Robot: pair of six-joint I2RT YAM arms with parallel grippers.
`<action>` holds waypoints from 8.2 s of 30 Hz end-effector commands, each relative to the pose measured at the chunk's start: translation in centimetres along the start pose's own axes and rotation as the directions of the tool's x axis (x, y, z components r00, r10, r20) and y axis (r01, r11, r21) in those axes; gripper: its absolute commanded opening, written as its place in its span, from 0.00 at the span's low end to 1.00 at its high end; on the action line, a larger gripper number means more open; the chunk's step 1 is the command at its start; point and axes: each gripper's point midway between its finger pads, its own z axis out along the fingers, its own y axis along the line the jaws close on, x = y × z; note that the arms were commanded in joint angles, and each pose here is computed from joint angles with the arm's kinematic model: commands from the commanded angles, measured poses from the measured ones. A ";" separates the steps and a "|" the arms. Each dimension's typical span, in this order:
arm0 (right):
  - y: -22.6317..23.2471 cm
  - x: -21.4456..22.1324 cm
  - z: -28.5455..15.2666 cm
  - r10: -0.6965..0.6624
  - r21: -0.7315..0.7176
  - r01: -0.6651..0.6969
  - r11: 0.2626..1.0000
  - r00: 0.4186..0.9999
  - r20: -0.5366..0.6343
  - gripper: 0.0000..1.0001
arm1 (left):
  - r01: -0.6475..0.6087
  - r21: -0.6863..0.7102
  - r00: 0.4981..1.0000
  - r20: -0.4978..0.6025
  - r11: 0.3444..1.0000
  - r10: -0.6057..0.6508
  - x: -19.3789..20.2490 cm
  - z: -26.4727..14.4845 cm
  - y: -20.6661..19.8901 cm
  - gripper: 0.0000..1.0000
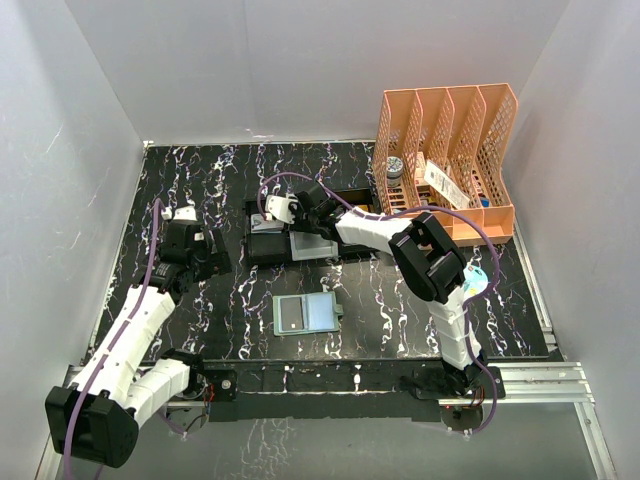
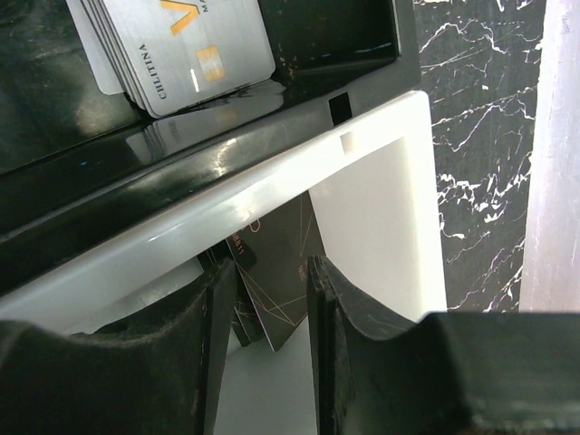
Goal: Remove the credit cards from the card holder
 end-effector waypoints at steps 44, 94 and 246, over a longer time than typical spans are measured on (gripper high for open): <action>-0.1 -5.6 -30.1 0.899 -0.330 -0.915 0.232 0.072 0.432 0.98 | -0.037 0.100 0.998 0.052 0.994 0.032 -1.1 -1.0 -1.4 0.99; 18.9 -8.0 -17.4 0.926 -0.371 -0.859 -0.354 -0.266 -0.266 0.47 | 0.316 0.682 0.935 -0.341 0.660 -0.095 8.2 -5.3 -13.6 0.76; 21.8 -2.6 -15.0 0.950 -0.220 -0.943 -0.250 -0.195 -0.243 0.00 | 0.062 0.363 0.937 -0.342 0.930 0.072 14.1 0.1 -13.0 0.26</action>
